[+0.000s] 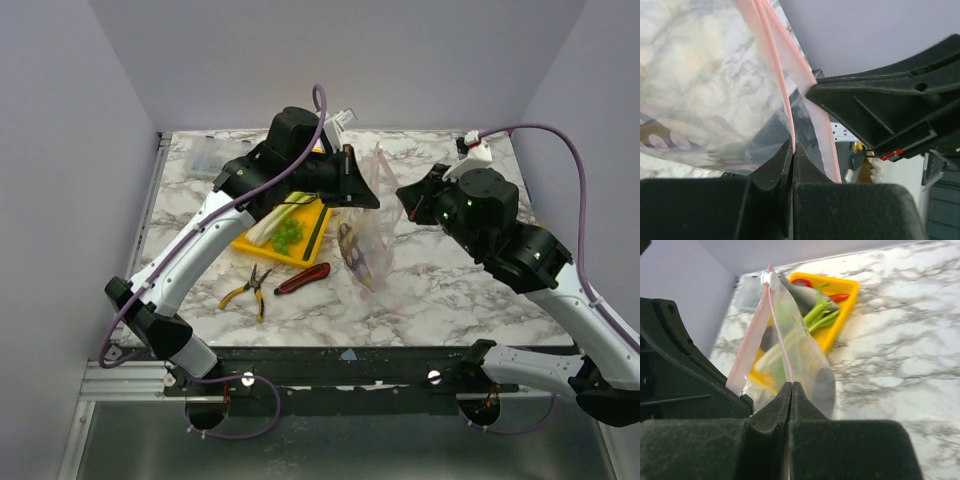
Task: Place the food in the zip-top bag and seal the zipper
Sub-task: Adjust the zipper food storage bag at the center of the board, then pick up the fake fish from the bin, then place the fake fish in the zipper food storage bag.
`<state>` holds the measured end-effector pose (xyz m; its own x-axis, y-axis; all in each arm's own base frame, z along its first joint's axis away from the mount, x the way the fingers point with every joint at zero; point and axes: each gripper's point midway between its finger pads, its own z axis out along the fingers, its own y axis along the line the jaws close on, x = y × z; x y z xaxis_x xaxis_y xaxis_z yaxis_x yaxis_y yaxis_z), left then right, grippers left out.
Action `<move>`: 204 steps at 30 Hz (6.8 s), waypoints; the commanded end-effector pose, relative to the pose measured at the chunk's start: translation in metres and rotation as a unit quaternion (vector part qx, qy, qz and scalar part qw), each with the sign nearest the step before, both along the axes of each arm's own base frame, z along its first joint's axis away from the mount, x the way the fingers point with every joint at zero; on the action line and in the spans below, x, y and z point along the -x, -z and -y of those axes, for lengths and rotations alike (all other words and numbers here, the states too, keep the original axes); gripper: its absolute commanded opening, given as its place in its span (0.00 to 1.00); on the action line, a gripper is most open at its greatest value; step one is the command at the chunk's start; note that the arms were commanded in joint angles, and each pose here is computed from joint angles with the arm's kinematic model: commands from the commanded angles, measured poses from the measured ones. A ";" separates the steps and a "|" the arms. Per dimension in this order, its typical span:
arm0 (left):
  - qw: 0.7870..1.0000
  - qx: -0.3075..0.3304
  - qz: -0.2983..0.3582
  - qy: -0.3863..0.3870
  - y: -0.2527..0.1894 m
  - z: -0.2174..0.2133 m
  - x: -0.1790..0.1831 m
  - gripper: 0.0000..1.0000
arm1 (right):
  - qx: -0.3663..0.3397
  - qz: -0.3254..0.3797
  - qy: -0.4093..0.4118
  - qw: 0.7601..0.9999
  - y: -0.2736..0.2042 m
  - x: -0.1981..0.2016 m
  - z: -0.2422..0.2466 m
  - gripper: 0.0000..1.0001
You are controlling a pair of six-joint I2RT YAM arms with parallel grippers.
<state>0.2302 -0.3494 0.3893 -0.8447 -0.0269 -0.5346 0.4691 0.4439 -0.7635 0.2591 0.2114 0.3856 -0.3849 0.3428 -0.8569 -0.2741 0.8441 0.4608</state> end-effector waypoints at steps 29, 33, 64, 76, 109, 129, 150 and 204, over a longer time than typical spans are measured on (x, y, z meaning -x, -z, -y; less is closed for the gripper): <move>0.992 0.046 -0.084 0.077 -0.002 0.055 -0.008 0.00 | 0.135 -0.023 0.079 0.987 0.039 -0.001 0.054 0.00; 0.991 0.007 -0.125 0.043 0.045 0.046 -0.024 0.00 | 0.133 -0.035 0.114 0.984 0.070 -0.002 0.063 0.00; 0.996 0.009 -0.089 0.028 0.031 0.047 -0.033 0.00 | 0.168 -0.052 0.222 0.959 0.066 -0.024 0.085 0.01; 0.988 0.030 -0.132 0.072 0.048 0.084 -0.045 0.04 | 0.188 0.037 0.202 0.960 0.022 -0.012 0.110 0.00; 0.908 -0.173 0.032 -0.379 0.151 -0.189 -0.216 0.66 | 0.163 -0.030 0.031 0.986 0.134 -0.031 0.012 0.00; 0.836 0.048 0.079 -0.541 0.192 -0.208 -0.356 0.69 | 0.169 -0.026 -0.008 0.985 0.125 -0.032 -0.004 0.00; 0.836 0.079 0.044 -0.541 0.226 -0.194 -0.370 0.45 | 0.177 -0.028 -0.002 0.984 0.124 -0.029 0.003 0.00; 0.877 0.240 0.025 -0.416 -0.028 -0.128 -0.052 0.00 | 0.095 -0.043 -0.034 0.994 0.114 -0.030 -0.030 0.01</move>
<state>0.2666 -0.2391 0.4123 -0.5082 -0.7538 -0.4166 0.2943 0.3026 -0.9065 0.2860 0.2341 0.2512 -0.4987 0.0797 -0.8631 -0.2976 0.9195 0.2569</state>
